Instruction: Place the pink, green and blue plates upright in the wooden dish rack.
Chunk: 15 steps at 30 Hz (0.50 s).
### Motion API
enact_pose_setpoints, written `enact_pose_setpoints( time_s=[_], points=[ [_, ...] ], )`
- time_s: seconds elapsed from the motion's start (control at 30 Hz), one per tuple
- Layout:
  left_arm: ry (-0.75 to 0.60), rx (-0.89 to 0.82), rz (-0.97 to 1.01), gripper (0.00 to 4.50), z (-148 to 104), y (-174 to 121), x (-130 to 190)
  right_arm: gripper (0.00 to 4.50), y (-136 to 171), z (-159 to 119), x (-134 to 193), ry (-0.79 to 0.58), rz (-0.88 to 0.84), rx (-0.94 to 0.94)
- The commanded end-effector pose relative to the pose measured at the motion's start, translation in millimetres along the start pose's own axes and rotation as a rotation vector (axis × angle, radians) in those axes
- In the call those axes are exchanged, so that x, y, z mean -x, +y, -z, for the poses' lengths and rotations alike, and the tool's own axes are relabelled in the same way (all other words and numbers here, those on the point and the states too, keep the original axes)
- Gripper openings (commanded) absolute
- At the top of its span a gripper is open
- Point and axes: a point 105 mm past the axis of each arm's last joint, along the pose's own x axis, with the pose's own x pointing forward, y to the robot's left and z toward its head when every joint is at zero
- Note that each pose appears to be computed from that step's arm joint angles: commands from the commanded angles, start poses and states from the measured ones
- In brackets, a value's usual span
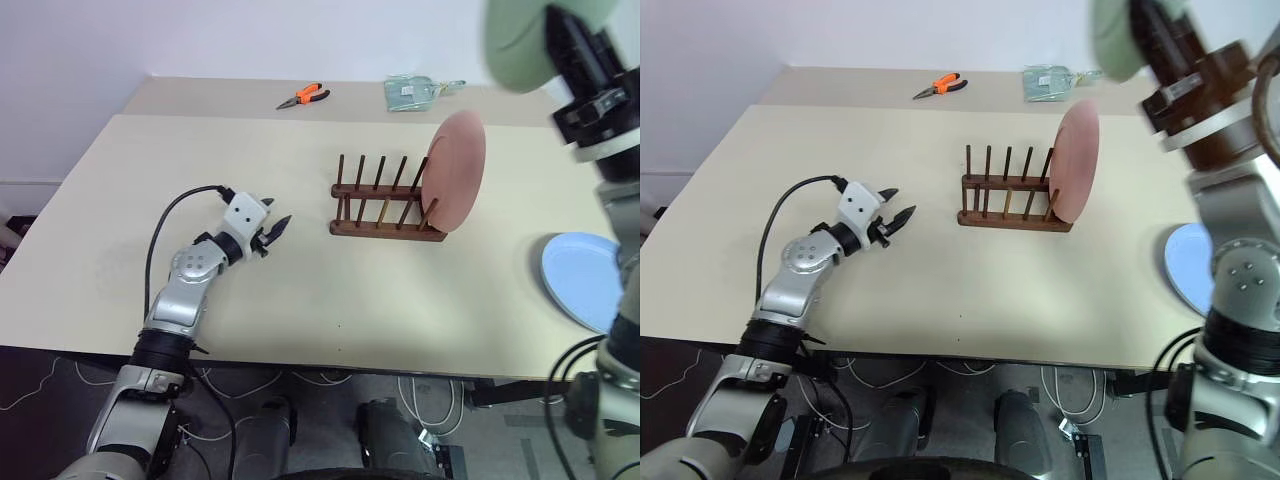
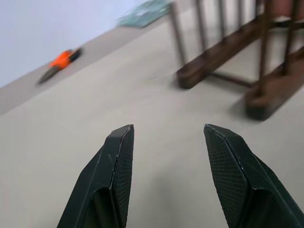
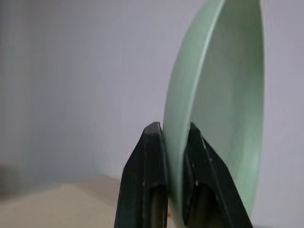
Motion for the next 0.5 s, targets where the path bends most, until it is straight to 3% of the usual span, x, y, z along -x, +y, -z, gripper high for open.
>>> enact_pose_setpoints(
  time_s=[0.03, 0.13, 0.43, 0.5],
  points=[
    [-0.087, 0.002, 0.028, 2.38, -18.8, -2.6, 5.0, 0.05, 18.8, 23.8, -6.4, 0.04, 0.004, -0.126],
    [-0.11, 0.027, 0.066, 2.38, -23.7, -11.4, 10.2, 0.05, 12.3, 50.7, -0.8, 0.105, 0.074, -0.143],
    [-0.111, 0.039, 0.089, 2.38, -26.2, -18.4, 13.4, 0.05, 0.7, 81.1, 11.5, 0.202, 0.142, -0.178],
    [-0.115, 0.041, 0.096, 2.38, -27.8, -19.7, 12.7, 0.05, -3.4, 102.8, 19.9, 0.29, 0.172, -0.167]
  ],
)
